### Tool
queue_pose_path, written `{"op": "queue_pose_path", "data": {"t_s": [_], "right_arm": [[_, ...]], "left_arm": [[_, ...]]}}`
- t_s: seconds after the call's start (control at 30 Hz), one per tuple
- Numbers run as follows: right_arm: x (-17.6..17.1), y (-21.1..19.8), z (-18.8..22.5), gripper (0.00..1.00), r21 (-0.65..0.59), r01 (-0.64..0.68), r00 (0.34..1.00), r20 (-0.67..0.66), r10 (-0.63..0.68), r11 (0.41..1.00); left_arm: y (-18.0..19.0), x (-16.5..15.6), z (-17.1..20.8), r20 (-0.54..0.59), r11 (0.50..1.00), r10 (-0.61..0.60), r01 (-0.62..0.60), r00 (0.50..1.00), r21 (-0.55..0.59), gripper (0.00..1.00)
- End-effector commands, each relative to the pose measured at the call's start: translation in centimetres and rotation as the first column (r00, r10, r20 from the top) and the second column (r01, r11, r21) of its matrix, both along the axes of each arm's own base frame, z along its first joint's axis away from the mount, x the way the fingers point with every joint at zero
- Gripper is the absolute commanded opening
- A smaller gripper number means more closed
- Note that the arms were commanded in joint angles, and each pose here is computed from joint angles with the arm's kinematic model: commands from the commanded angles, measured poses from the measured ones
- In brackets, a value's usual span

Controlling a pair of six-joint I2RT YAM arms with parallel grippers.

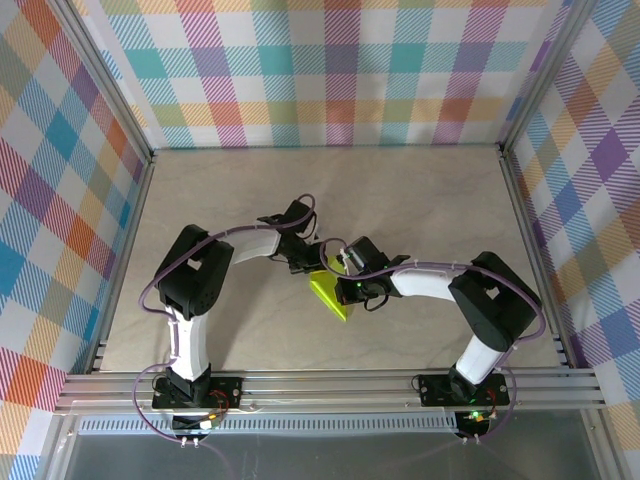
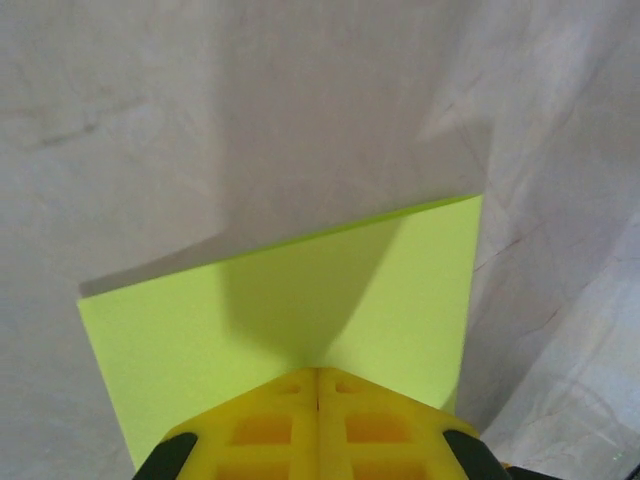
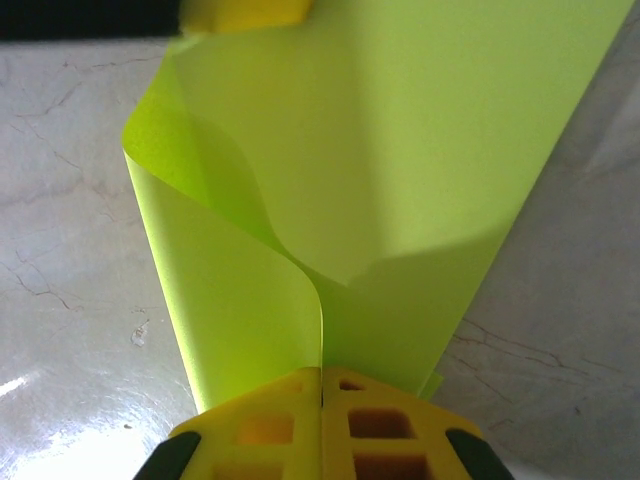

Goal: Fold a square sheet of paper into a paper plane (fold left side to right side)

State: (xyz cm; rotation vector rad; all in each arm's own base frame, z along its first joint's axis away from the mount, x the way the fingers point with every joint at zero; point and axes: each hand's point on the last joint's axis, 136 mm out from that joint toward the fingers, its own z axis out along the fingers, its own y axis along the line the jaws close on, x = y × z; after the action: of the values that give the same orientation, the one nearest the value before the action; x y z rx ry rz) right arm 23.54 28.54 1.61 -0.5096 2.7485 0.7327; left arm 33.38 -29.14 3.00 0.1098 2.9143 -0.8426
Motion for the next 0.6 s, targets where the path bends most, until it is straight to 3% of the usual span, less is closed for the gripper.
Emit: {"op": "queue_pose_path", "data": {"t_s": [0.0, 0.17, 0.4, 0.57], "right_arm": [[-2.0, -2.5, -3.5, 0.0, -0.112, 0.017, 0.994, -0.102, -0.029, 0.994], [-2.3, -2.5, -3.8, 0.0, -0.11, 0.019, 0.992, -0.121, -0.033, 0.994], [-2.3, -2.4, -3.8, 0.0, -0.108, 0.016, 0.991, -0.129, -0.03, 0.994], [-2.4, -2.4, -3.9, 0.0, -0.115, 0.013, 0.99, -0.136, -0.028, 0.993]], "left_arm": [[0.3, 1.3, 2.1, 0.049, 1.0, -0.01, 0.01, 0.999, -0.001, 0.07], [0.9, 0.5, 4.4, 0.095, 0.999, 0.009, -0.005, 0.995, -0.047, 0.08], [0.6, -3.6, 5.8, 0.104, 0.966, 0.043, -0.015, 0.994, -0.257, 0.1], [0.3, -5.5, 6.2, 0.111, 0.952, 0.053, -0.017, 0.992, -0.306, 0.12]]}}
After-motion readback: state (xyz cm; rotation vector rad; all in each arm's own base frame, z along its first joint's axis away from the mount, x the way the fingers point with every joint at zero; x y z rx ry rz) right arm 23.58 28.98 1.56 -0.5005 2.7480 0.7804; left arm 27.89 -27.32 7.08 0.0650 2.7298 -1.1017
